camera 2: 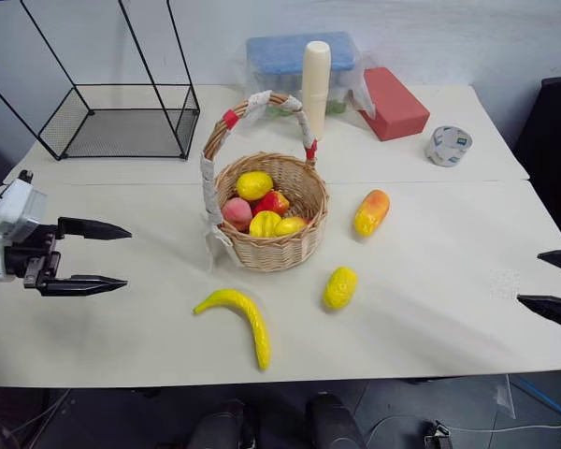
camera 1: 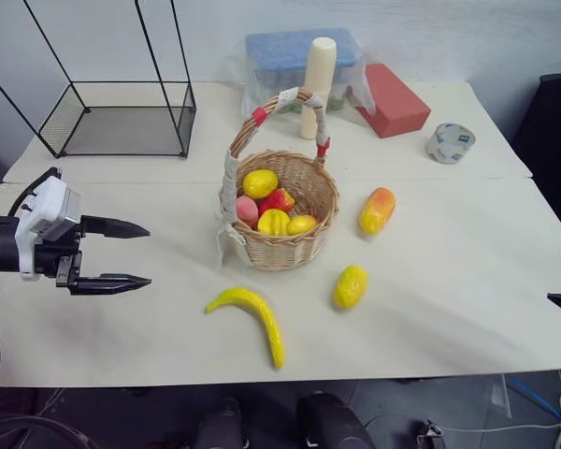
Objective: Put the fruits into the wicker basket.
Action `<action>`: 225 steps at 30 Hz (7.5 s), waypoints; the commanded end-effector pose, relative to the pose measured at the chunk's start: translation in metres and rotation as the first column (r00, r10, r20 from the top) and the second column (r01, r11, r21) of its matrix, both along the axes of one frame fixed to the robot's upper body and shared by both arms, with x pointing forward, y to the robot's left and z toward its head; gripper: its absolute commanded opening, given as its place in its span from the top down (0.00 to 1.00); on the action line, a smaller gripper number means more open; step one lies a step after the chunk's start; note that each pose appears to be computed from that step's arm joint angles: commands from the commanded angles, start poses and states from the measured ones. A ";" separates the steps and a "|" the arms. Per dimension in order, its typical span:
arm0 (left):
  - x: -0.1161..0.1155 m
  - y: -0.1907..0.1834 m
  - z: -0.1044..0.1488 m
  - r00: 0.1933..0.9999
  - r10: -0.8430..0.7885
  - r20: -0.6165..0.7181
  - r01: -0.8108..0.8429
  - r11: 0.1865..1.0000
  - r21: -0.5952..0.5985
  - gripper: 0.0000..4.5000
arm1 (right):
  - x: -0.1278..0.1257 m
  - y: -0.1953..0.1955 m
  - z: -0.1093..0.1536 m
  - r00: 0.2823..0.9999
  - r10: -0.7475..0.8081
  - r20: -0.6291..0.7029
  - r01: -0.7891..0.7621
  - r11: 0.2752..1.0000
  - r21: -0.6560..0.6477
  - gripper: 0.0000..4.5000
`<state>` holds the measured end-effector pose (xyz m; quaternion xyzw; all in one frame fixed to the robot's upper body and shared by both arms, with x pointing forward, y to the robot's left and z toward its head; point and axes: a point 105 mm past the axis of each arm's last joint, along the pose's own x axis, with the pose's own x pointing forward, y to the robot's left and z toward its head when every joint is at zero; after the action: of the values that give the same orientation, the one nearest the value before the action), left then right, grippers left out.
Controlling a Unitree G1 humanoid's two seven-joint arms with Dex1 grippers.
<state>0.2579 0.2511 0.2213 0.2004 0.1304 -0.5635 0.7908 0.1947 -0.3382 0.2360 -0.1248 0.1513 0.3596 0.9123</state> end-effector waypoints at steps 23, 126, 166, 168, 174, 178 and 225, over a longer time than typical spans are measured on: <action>0.003 -0.056 -0.007 0.939 -0.330 0.095 0.315 0.938 0.144 0.00 | -0.002 0.043 0.005 0.991 0.130 -0.011 -0.130 0.991 -0.039 0.01; -0.023 -0.099 0.005 0.932 -0.361 0.019 0.362 0.932 -0.014 0.01 | 0.012 0.130 -0.029 0.953 0.291 0.089 -0.266 0.939 -0.220 0.00; 0.005 -0.096 0.026 0.968 -0.228 0.102 0.241 0.959 -0.148 0.00 | 0.100 0.237 0.000 0.773 0.487 0.406 -0.499 0.862 -0.085 0.65; 0.006 -0.099 0.026 0.968 -0.229 0.107 0.243 0.958 -0.151 0.00 | 0.116 0.248 0.011 0.778 0.442 0.446 -0.439 0.891 -0.116 0.65; 0.005 -0.106 0.027 0.964 -0.234 0.125 0.252 0.954 -0.161 0.00 | 0.149 0.266 0.016 0.806 0.378 0.456 -0.353 0.925 -0.143 0.49; 0.003 -0.106 0.026 0.965 -0.232 0.123 0.250 0.955 -0.160 0.00 | 0.149 0.263 0.019 0.807 0.362 0.467 -0.330 0.932 -0.151 0.21; -0.002 -0.118 0.039 0.959 -0.225 0.171 0.257 0.947 -0.193 0.00 | 0.220 0.138 -0.070 0.860 -0.379 -0.342 0.510 0.662 0.549 0.61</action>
<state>0.2623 0.1346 0.2500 0.1576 0.0075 -0.6483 0.7449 0.4182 -0.1897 0.1582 0.2784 0.1575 0.1685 0.9323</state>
